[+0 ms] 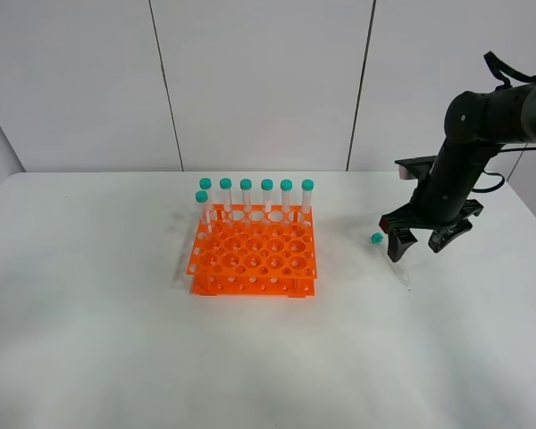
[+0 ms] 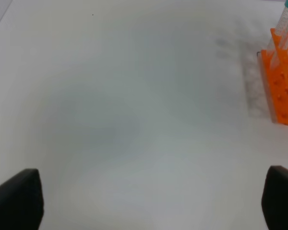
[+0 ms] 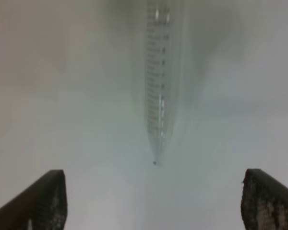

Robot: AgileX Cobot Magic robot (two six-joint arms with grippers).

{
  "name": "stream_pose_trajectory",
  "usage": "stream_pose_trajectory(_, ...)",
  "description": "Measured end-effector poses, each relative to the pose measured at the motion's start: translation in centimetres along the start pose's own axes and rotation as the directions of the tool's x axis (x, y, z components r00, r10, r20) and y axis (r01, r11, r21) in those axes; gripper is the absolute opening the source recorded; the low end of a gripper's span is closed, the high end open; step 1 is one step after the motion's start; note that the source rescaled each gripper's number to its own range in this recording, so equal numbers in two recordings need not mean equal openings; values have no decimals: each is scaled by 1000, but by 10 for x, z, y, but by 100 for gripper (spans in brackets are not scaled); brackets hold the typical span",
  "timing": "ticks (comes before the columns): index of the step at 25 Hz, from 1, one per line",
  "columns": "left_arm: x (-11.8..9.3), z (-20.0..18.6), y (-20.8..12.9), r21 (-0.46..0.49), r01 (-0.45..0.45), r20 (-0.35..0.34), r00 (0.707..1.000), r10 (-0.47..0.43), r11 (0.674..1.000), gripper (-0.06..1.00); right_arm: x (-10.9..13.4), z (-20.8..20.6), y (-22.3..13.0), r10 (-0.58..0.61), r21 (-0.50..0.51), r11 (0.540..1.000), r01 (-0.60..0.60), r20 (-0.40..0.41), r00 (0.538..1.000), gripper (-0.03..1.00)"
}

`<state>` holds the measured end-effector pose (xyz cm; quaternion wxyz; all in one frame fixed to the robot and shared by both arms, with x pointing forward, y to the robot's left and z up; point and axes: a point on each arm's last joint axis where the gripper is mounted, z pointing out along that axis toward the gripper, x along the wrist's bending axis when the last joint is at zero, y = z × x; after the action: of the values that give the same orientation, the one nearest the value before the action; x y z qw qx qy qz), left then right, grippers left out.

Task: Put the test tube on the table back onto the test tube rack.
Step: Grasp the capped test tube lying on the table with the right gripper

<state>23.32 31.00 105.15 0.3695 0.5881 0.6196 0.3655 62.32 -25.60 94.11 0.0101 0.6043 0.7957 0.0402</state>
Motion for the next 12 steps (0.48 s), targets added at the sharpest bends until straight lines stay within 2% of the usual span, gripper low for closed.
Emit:
stream_pose_trajectory(3, 0, 0, 0, 0, 0, 0, 1000, 0, 1000, 100, -1, 5, 3, 0, -20, 1000, 0, 6, 1000, 87)
stream_pose_trajectory(12, 0, 0, 0, 0, 0, 0, 1000, 0, 1000, 100, -2, 39, 4, 12, 42, 999, -11, -14, 1000, 87)
